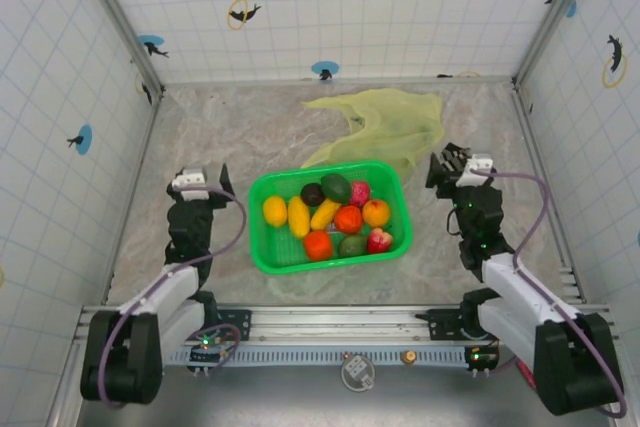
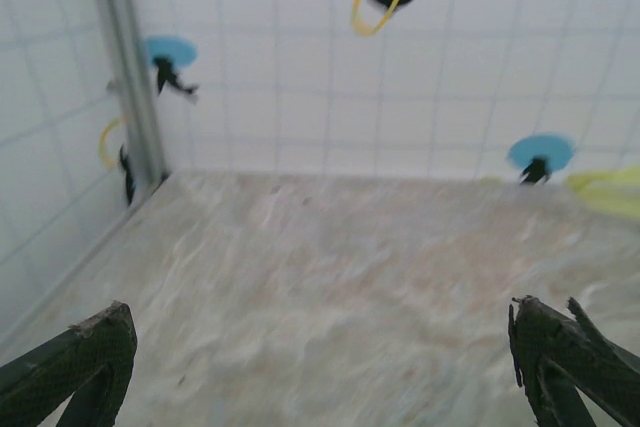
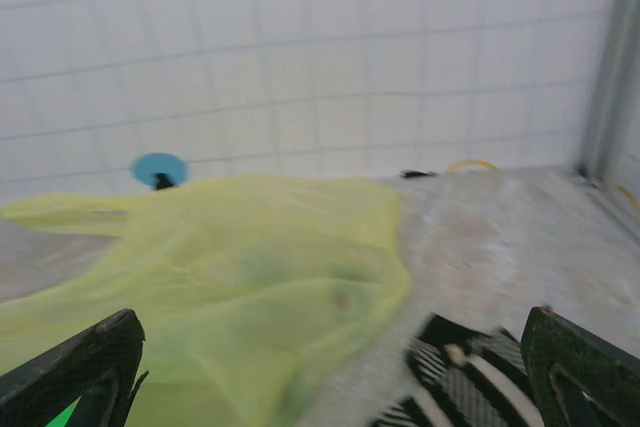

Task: Place the fake fruits into the plastic bag and tie a complex knot

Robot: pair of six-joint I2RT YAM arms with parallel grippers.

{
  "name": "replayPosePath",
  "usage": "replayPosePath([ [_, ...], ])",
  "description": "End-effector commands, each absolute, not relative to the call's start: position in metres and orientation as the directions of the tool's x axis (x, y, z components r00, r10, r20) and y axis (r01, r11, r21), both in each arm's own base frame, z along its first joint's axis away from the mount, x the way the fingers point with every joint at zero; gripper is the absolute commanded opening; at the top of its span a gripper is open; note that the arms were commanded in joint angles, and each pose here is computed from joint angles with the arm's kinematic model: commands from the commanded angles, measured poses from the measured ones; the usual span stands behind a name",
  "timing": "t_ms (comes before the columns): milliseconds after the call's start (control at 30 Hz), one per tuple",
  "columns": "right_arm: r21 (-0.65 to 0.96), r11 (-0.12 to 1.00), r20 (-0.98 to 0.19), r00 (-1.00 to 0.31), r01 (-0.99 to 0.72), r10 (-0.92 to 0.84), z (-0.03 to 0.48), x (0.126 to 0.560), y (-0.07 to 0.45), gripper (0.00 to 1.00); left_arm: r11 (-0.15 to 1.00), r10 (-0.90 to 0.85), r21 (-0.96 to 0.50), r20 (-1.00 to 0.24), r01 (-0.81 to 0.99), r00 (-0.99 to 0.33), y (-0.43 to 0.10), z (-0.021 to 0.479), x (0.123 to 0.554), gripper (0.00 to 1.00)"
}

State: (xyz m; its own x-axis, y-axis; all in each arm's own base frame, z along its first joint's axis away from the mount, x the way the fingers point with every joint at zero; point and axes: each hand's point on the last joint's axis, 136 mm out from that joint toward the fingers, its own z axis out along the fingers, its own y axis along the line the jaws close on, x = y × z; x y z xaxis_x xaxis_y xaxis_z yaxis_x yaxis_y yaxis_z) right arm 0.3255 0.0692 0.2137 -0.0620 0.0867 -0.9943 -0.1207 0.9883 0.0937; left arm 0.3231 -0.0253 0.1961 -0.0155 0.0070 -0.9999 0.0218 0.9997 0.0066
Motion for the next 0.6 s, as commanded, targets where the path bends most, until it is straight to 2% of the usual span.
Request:
replayPosePath([
  [0,0.069,0.969,-0.997,-0.05,-0.236,0.059,0.259,0.314,0.114,1.0,0.994,-0.029,-0.027,-0.999,0.107,0.016,-0.064,0.257,0.321,0.98],
  [100,0.159,0.972,-0.982,-0.127,-0.17,0.138,0.296,0.299,0.13,1.0,0.943,-0.193,-0.211,-0.977,0.258,-0.095,-0.108,0.292,0.303,0.98],
  [167,0.233,0.952,-0.951,-0.253,-0.198,0.18,0.304,0.286,0.14,1.0,0.884,-0.274,-0.342,-0.932,0.32,-0.238,-0.135,0.29,0.286,0.98],
  [200,0.27,0.937,-0.929,-0.317,-0.222,0.192,0.303,0.278,0.144,1.0,0.858,-0.298,-0.397,-0.901,0.325,-0.314,-0.141,0.29,0.28,0.98],
  [233,0.319,0.92,-0.916,-0.325,-0.228,0.237,0.306,0.273,0.143,1.0,0.846,-0.324,-0.447,-0.865,0.293,-0.384,-0.141,0.29,0.275,0.98],
  [267,0.354,0.884,-0.914,-0.312,-0.306,0.258,0.313,0.267,0.151,1.0,0.859,-0.338,-0.476,-0.804,0.188,-0.489,-0.132,0.279,0.267,0.98],
  [300,0.368,0.832,-0.917,-0.312,-0.416,0.249,0.318,0.258,0.163,1.0,0.876,-0.349,-0.468,-0.782,0.116,-0.517,-0.121,0.279,0.263,0.98],
  [333,0.387,0.808,-0.909,-0.333,-0.444,0.253,0.32,0.257,0.167,1.0,0.885,-0.367,-0.462,-0.769,0.057,-0.523,-0.112,0.276,0.26,0.98],
  [467,0.353,0.894,-0.843,-0.508,-0.276,0.176,0.295,0.275,0.157,1.0,0.854,-0.485,-0.51,-0.707,-0.103,-0.515,-0.087,0.257,0.246,0.98],
  [500,0.356,0.9,-0.833,-0.522,-0.253,0.183,0.289,0.277,0.156,1.0,0.845,-0.49,-0.528,-0.699,-0.085,-0.521,-0.09,0.252,0.243,0.98],
  [567,0.369,0.904,-0.798,-0.572,-0.215,0.19,0.276,0.279,0.156,0.93,0.847,-0.461,-0.532,-0.705,-0.028,-0.539,-0.097,0.244,0.238,0.98],
])
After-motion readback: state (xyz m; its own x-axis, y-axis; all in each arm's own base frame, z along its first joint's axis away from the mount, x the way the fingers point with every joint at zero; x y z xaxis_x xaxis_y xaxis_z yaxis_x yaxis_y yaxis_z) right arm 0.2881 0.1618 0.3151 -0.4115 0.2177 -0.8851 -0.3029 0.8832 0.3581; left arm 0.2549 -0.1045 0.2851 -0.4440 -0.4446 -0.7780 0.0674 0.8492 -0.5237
